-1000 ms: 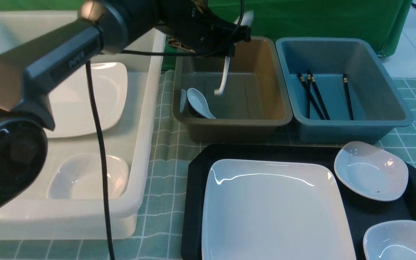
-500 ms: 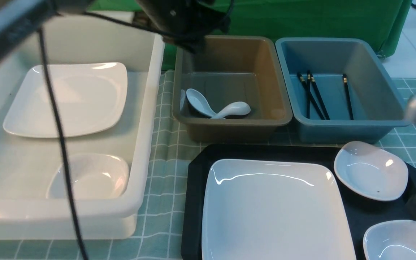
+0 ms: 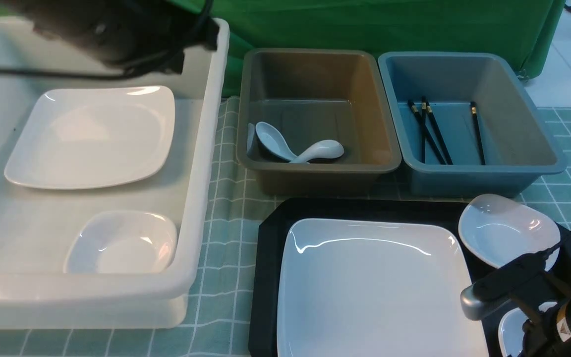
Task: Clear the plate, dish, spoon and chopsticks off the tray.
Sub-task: Use the right arm to grab a small plate from the dinner plate
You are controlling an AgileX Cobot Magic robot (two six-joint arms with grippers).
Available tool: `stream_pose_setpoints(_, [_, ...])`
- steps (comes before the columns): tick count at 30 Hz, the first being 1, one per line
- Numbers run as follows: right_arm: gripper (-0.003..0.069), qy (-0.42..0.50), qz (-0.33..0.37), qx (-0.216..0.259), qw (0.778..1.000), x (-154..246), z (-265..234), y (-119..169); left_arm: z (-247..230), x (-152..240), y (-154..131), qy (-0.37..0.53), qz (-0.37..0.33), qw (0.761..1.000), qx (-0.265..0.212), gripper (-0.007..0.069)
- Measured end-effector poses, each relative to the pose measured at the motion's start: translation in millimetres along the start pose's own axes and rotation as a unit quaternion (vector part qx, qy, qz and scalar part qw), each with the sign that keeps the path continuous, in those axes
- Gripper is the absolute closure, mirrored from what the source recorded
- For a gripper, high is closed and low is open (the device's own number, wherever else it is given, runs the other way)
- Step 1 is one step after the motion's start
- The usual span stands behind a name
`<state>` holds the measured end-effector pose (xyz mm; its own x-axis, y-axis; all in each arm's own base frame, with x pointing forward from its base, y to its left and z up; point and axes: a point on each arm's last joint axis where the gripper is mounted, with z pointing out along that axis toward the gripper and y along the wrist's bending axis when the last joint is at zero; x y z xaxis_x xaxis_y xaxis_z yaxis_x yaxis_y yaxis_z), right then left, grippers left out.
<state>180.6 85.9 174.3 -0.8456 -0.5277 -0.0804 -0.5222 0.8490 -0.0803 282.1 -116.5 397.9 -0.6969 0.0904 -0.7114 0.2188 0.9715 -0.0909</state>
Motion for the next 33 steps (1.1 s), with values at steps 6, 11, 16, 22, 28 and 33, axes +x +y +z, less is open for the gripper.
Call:
stream_pose_setpoints(6, [0.0323, 0.011, 0.006, 0.001, 1.000, -2, 7, 0, -24, 32, 8, -0.003, -0.019, 1.000, 0.003, 0.0615])
stream_pose_setpoints(11, [0.0474, 0.013, 0.002, 0.006, 1.000, -2, 6, 0, -41, 36, 10, -0.011, -0.021, 1.000, 0.004, 0.0615])
stream_pose_setpoints(16, [0.0471, 0.009, 0.013, 0.007, 1.000, 0, 2, 0, -57, 37, 11, -0.031, -0.023, 0.999, 0.009, 0.0615])
stream_pose_setpoints(22, [0.0534, -0.036, 0.036, 0.012, 0.999, 1, -35, -3, -62, 37, 13, -0.039, -0.021, 0.999, 0.005, 0.0615])
stream_pose_setpoints(28, [0.0593, -0.119, 0.060, 0.013, 0.991, -8, -100, -9, -63, 36, 18, -0.047, -0.028, 0.998, -0.021, 0.0615])
stream_pose_setpoints(33, [0.0593, -0.143, 0.060, 0.019, 0.988, -18, -119, -12, -63, 36, 19, -0.048, -0.026, 0.998, -0.026, 0.0615])
